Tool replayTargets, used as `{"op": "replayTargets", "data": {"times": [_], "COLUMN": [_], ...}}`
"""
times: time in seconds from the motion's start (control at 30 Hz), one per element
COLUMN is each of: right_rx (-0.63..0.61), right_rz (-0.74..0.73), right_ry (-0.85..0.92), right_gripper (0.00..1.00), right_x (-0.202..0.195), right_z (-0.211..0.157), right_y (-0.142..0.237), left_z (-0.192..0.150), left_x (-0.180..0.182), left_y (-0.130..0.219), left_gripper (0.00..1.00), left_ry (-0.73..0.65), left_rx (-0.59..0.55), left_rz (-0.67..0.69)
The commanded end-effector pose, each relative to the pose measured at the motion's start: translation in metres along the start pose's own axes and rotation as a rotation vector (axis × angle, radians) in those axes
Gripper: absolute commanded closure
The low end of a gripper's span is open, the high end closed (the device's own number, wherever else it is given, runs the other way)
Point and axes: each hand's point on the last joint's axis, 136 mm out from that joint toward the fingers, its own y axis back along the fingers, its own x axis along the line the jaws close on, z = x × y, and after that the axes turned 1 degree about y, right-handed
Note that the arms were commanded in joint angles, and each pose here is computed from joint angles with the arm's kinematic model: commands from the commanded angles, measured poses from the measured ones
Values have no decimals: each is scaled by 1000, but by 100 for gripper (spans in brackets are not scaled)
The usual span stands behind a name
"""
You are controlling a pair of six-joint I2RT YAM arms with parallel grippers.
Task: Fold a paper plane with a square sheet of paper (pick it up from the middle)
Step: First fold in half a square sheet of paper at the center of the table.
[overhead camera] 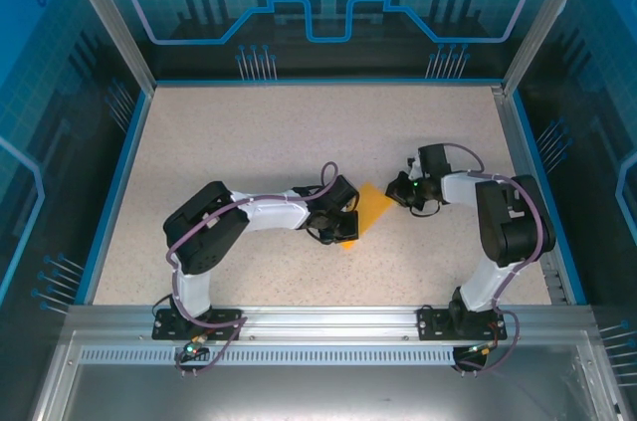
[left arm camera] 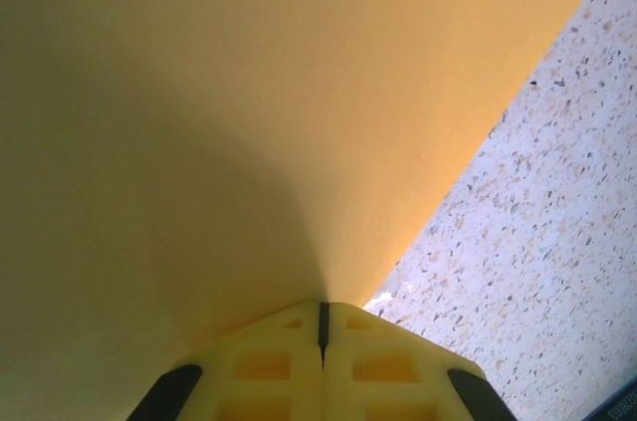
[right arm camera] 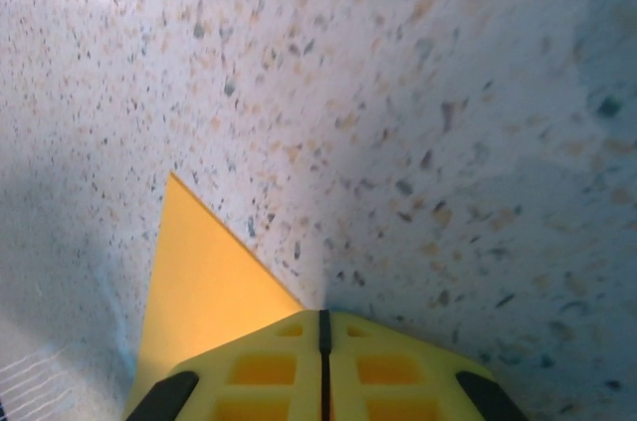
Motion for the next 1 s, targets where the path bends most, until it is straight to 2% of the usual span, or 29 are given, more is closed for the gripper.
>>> {"op": "replayTargets", "data": {"times": [0.0, 0.1, 0.23, 0.4, 0.57, 0.77, 0.97], "right_rx": [-102, -115, -78, 26, 107, 170, 127], "right_rz": [-21, 80, 182, 156, 139, 122, -20], "right_ry": [15, 71, 140, 166, 159, 173, 127], "right_gripper": [92, 92, 91, 91, 92, 92, 92], "right_x": [-3, 18, 41, 45, 38, 30, -4], "right_z": [23, 17, -12, -55, -82, -95, -84], "right_y": [13, 23, 30, 17, 1, -11, -12], "left_z": [-39, -38, -36, -35, -43, -48, -50], "left_x": [71, 69, 67, 73, 85, 100, 106], "left_y": [-3, -2, -2, 0, 8, 18, 18], "left_gripper": [94, 95, 95, 95, 95, 95, 95], "left_ry": [78, 74, 72, 72, 65, 71, 82], "left_rx": [135, 132, 129, 130, 147, 153, 158], "left_rz": [227, 220, 217, 232, 257, 285, 297]}}
